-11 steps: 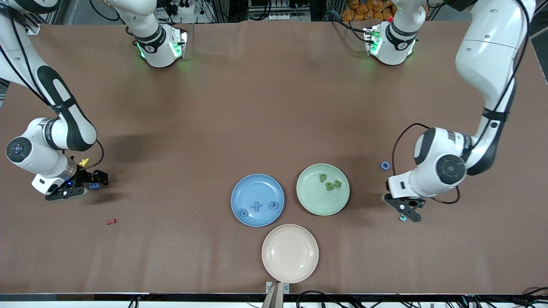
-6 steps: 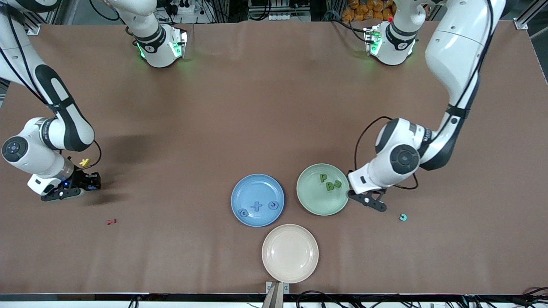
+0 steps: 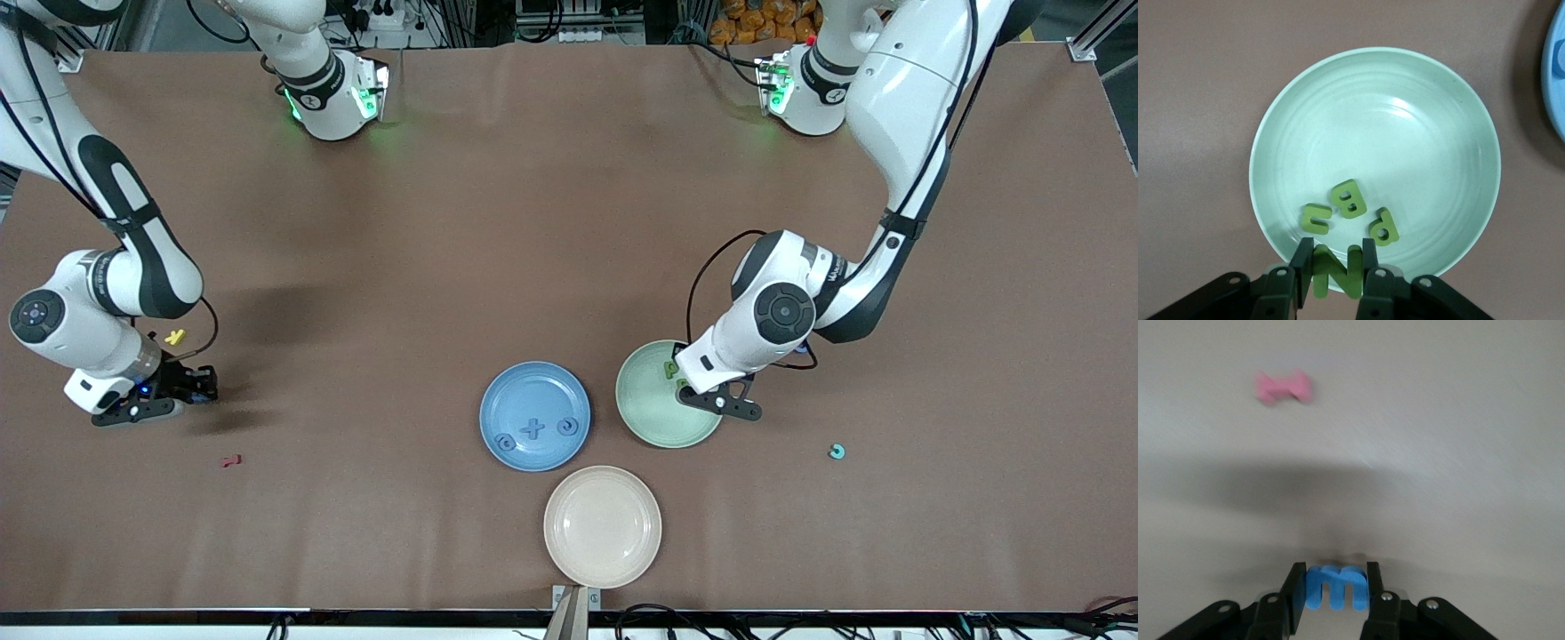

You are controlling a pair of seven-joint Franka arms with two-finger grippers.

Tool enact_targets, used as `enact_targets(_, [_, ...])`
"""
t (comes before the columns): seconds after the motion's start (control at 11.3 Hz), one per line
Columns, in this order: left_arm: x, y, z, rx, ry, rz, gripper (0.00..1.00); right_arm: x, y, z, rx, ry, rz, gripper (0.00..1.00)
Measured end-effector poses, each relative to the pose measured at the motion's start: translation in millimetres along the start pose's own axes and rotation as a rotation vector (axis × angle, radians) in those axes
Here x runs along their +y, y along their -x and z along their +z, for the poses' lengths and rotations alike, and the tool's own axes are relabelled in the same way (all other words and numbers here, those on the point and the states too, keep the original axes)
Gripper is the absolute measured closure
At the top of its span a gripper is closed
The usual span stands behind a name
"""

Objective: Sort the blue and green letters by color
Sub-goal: 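Place the Z on the green plate while the right gripper places E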

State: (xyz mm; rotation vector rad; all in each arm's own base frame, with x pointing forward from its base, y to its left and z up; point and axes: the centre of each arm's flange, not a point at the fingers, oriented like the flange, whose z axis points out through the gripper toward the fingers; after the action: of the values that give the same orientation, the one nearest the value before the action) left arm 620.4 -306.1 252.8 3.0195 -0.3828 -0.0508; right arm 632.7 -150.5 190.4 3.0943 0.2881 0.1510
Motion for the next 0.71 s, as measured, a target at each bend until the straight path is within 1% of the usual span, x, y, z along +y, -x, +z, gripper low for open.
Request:
enact_targets(0.09, [0, -1, 0, 0.001, 0.001, -0.005, 0.63, -20, -17, -10, 0.005, -0.01, 0.026, 0.59])
enact_targets(0.18, [-2, -2, 0, 0.003, 0.001, -0.012, 0.53, -44, -35, -21, 0.005, -0.017, 0.056, 0.59])
enact_targets(0.35, [-8, -5, -2, 0.008, -0.002, -0.024, 0.28, -100, -62, -34, 0.01, -0.024, 0.137, 0.59])
enact_targets(0.53, [-22, -10, -6, 0.017, -0.005, -0.045, 0.01, -166, -79, -38, 0.018, -0.036, 0.239, 0.59])
enact_targets(0.71, [-47, -14, -9, 0.021, -0.005, -0.072, 0.0, -229, -91, -46, 0.021, -0.047, 0.337, 0.59])
